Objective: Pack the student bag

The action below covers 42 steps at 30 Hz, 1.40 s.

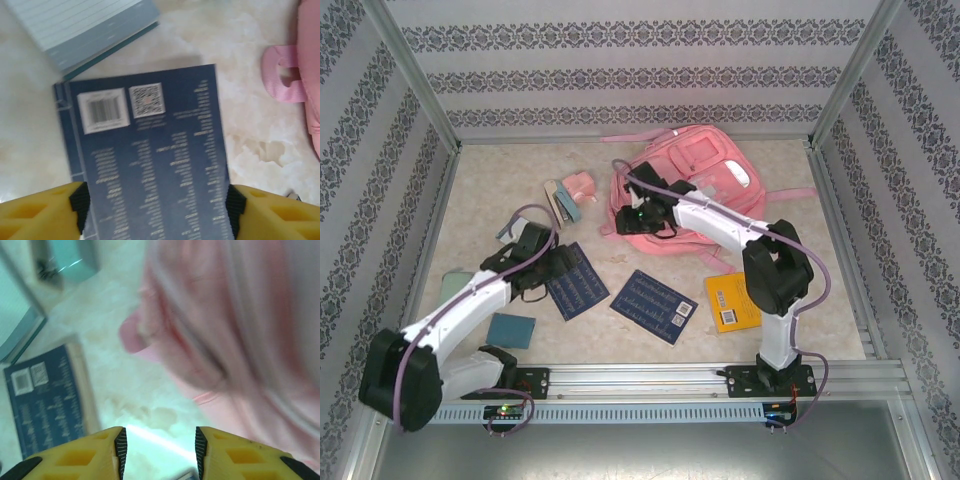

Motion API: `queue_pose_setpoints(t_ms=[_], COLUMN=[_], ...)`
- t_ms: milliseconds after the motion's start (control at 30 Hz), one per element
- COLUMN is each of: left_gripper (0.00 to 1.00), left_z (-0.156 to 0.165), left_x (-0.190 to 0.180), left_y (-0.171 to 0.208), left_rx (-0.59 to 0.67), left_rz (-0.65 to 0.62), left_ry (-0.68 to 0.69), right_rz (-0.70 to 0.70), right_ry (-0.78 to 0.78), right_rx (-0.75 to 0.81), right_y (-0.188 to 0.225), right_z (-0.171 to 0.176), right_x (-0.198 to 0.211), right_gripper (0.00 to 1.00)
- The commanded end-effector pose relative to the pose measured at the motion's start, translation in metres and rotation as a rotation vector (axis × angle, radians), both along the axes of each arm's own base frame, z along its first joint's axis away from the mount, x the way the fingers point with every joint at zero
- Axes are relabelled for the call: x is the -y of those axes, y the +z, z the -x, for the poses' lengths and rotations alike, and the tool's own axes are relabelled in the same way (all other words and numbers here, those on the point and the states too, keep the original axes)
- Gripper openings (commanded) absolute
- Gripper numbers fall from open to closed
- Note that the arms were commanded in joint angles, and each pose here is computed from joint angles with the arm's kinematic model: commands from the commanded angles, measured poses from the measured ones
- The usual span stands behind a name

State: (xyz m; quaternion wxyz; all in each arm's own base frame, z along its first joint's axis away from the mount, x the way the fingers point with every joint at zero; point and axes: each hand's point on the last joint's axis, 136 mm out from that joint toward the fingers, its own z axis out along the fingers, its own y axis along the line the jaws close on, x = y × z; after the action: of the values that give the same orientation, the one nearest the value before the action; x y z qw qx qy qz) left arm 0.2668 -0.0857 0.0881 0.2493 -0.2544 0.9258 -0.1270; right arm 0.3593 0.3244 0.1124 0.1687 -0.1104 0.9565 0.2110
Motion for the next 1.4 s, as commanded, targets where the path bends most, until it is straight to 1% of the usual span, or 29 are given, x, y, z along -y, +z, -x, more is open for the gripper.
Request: queue_pose_setpoints(t_ms=[0,100,200,300,400,500,633,700,733,800,867,967,1167,1233,1367], left_gripper=[0.76,0.76,0.76,0.73,0.71,0.68,0.67,0.66,0.65,0.64,0.63,0.63,0.60,0.60,0.61], left_z=[0.016,0.021,0.024,0.028,0.026,0.025,0.027,0.027,0.026,0.023,0.018,0.014,-0.001,-0.003,0.001], left_x=[-0.014,-0.009,-0.009,-0.011,-0.003,0.001,0.004,0.008,0.010,0.018,0.026,0.031,0.049,0.050,0.041], left_y=[-0.011,-0.024,-0.030,-0.040,-0.047,-0.054,-0.063,-0.067,-0.067,-0.066,-0.061,-0.055,-0.032,-0.026,-0.026], left_rx=[-0.018,-0.013,-0.011,-0.029,-0.031,-0.045,-0.072,-0.072,-0.069,-0.051,-0.020,0.004,0.115,0.133,0.110], left_rz=[0.065,0.133,0.148,0.143,0.190,0.207,0.218,0.246,0.262,0.308,0.355,0.383,0.497,0.507,0.443], left_ry=[0.103,0.093,0.103,0.102,0.083,0.073,0.068,0.062,0.061,0.044,0.017,-0.001,-0.056,-0.058,-0.041], right_rz=[0.007,-0.013,-0.008,0.008,0.029,0.041,0.059,0.072,0.074,0.074,0.075,0.076,0.068,0.063,0.023], right_ry=[0.080,0.145,0.182,0.199,0.201,0.200,0.205,0.205,0.205,0.208,0.214,0.218,0.221,0.222,0.247], right_rx=[0.007,-0.026,-0.054,-0.076,-0.101,-0.127,-0.152,-0.164,-0.169,-0.178,-0.181,-0.184,-0.195,-0.198,-0.211], right_y=[-0.013,-0.029,-0.043,-0.058,-0.074,-0.088,-0.102,-0.107,-0.109,-0.112,-0.113,-0.113,-0.113,-0.112,-0.105], right_z=[0.025,0.047,0.059,0.066,0.070,0.072,0.077,0.079,0.080,0.083,0.085,0.087,0.090,0.091,0.098], right_x=[-0.023,-0.049,-0.064,-0.072,-0.074,-0.075,-0.075,-0.074,-0.074,-0.075,-0.076,-0.077,-0.078,-0.079,-0.087], right_gripper=[0.44,0.46,0.46,0.45,0.43,0.37,0.27,0.22,0.21,0.18,0.18,0.17,0.15,0.14,0.13])
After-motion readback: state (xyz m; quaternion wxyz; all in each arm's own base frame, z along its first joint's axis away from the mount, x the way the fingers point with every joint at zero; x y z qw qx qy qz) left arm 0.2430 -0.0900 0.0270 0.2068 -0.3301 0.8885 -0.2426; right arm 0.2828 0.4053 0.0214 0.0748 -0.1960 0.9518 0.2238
